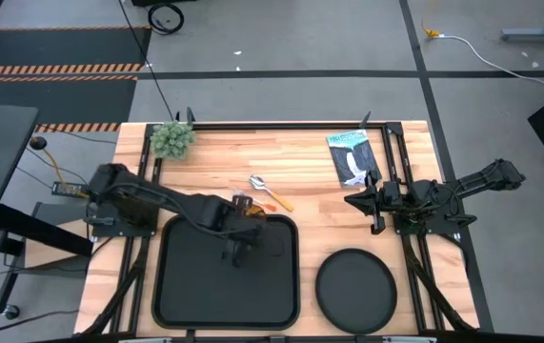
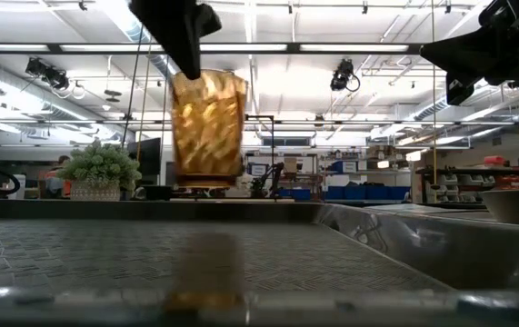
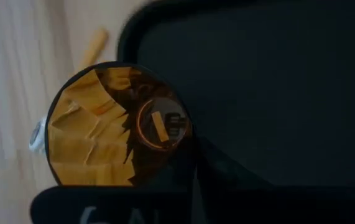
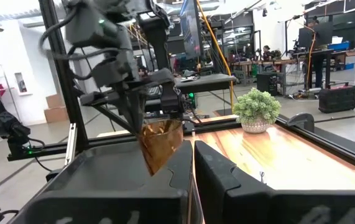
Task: Pick and place plate/cup/fork/spoon on tray
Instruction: Put the brown cup on the black tray, then put the black plate on the black tray on the bottom left of the brown cup
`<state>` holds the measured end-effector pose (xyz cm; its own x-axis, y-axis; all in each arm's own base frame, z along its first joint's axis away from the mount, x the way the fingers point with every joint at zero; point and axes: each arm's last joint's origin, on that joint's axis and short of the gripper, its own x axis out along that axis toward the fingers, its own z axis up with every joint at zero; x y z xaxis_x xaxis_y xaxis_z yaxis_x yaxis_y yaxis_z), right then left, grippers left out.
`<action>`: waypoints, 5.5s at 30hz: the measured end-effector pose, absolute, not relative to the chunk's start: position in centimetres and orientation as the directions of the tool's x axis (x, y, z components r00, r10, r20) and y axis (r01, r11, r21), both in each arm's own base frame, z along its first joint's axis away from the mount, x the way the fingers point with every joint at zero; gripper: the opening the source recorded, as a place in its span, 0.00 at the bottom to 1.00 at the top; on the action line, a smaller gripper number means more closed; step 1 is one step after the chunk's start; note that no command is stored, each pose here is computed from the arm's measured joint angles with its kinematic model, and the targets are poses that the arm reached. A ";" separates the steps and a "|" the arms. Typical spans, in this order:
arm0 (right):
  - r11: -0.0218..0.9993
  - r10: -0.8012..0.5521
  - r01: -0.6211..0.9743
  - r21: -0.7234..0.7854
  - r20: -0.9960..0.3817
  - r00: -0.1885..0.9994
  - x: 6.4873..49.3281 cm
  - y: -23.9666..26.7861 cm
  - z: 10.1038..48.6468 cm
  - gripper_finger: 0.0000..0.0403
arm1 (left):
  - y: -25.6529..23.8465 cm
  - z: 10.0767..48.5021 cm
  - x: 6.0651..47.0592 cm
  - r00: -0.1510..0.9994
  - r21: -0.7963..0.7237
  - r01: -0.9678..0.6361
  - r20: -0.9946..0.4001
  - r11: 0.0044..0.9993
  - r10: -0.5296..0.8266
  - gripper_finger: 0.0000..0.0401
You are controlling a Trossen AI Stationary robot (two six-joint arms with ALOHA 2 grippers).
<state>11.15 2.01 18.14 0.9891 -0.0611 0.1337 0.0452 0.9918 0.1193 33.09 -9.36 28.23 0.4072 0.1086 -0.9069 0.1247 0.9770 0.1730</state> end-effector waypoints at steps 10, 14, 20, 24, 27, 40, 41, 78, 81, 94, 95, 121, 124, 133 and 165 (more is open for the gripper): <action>0.992 -0.061 0.046 0.119 0.134 0.989 11.1 2.0 18.1 0.06 | -9.6 27.3 34.7 0.541 0.062 0.129 -0.841 0.990 -0.018 0.03; 0.992 -0.061 0.045 0.121 0.140 0.988 11.1 2.0 18.2 0.06 | -9.8 27.2 35.4 0.579 0.043 0.133 -0.815 0.990 -0.042 0.03; 0.992 -0.062 0.045 0.122 0.143 0.988 11.2 2.0 18.2 0.06 | -10.5 26.1 36.4 0.585 0.027 0.174 -0.807 0.984 -0.081 0.03; 0.992 -0.062 0.046 0.120 0.135 0.989 11.2 2.0 18.1 0.06 | -10.4 25.3 36.7 0.564 0.033 0.179 -0.823 0.983 -0.075 0.03; 0.992 -0.063 0.047 0.118 0.129 0.990 11.3 2.0 18.1 0.06 | -10.3 25.3 36.7 0.562 0.048 0.182 -0.825 0.982 -0.064 0.03; 0.992 -0.065 0.049 0.119 0.131 0.989 11.3 2.0 18.1 0.06 | -10.0 24.0 37.2 0.547 0.183 0.219 -0.836 0.958 0.035 0.03; 0.992 -0.065 0.049 0.119 0.131 0.989 11.3 2.0 18.1 0.06 | -10.0 23.8 37.2 0.538 0.188 0.226 -0.842 0.956 0.038 0.03; 0.992 -0.065 0.049 0.121 0.136 0.989 11.3 2.0 18.2 0.06 | -9.9 23.4 37.8 0.560 0.259 0.275 -0.826 0.926 0.065 0.25; 0.992 -0.065 0.049 0.120 0.136 0.989 11.3 2.0 18.2 0.06 | -9.9 23.5 37.8 0.564 0.261 0.274 -0.823 0.926 0.066 0.26; 0.991 -0.065 0.049 0.121 0.136 0.989 11.3 2.0 18.2 0.06 | -9.9 24.9 38.1 0.595 0.339 0.231 -0.791 0.912 0.143 0.27; 0.991 -0.065 0.049 0.121 0.136 0.989 11.3 2.0 18.2 0.06 | -10.0 25.4 38.2 0.608 0.339 0.228 -0.782 0.913 0.138 0.27; 0.991 -0.065 0.048 0.121 0.137 0.988 11.3 2.0 18.2 0.06 | -13.8 20.9 43.7 0.792 0.497 0.395 -0.611 0.772 -0.012 0.33; 0.991 -0.065 0.048 0.121 0.137 0.988 11.3 2.0 18.2 0.06 | -14.6 19.9 44.0 0.795 0.545 0.440 -0.606 0.713 -0.027 0.33; 0.991 -0.065 0.048 0.121 0.137 0.988 11.3 2.0 18.2 0.06 | -19.1 20.9 43.7 0.878 0.614 0.412 -0.465 0.673 -0.114 0.32; 0.991 -0.065 0.049 0.121 0.138 0.988 11.3 2.0 18.2 0.06 | -24.4 18.5 48.8 0.690 0.377 0.649 -0.658 0.661 -0.302 0.26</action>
<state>11.34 2.05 18.18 0.9883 -0.0653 0.1379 0.0486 0.9914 0.1212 48.80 -24.42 18.53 0.6901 -0.3022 -0.6576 0.6487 0.6611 0.3769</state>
